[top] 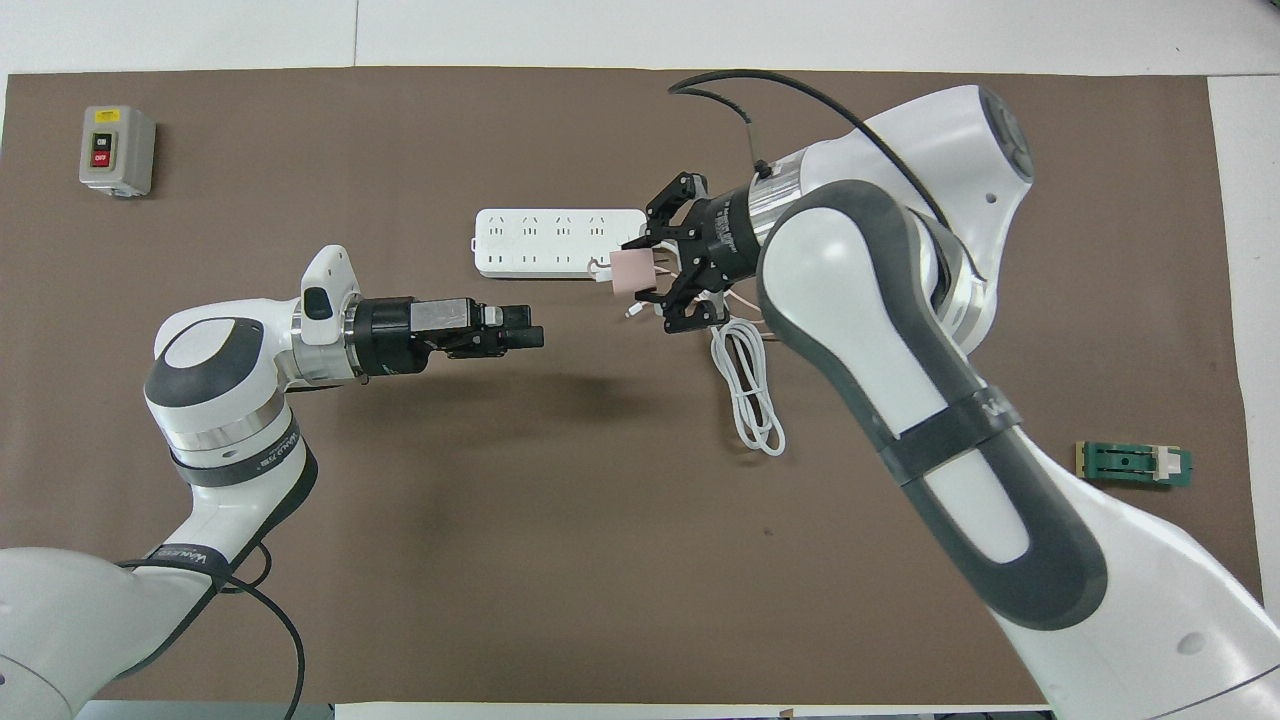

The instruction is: Plug charger into power strip

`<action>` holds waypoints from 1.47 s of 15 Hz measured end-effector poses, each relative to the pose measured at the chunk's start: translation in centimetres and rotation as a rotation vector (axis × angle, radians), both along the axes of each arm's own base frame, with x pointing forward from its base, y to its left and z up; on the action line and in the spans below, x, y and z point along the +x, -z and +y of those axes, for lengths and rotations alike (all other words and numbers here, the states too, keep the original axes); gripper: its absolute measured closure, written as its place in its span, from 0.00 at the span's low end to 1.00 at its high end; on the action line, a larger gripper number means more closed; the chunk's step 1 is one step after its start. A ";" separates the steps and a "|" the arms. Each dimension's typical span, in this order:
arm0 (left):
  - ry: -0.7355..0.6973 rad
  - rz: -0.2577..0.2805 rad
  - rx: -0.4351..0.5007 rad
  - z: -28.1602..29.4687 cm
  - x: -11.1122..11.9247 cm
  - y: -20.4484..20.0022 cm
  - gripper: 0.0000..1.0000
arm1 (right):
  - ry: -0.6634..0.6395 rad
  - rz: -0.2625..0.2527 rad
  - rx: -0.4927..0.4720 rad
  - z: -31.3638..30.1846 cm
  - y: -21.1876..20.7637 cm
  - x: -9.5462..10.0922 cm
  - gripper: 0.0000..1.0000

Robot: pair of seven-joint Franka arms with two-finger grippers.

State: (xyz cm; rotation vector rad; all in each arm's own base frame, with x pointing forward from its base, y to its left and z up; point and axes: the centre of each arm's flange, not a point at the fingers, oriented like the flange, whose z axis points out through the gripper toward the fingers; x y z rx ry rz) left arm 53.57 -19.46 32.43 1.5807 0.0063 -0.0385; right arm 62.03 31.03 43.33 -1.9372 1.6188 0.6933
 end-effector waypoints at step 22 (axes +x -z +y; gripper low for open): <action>-0.009 -0.029 -0.016 -0.5 1.9 -0.4 0.00 | 0.030 -0.007 0.011 5.2 0.4 -1.9 0.49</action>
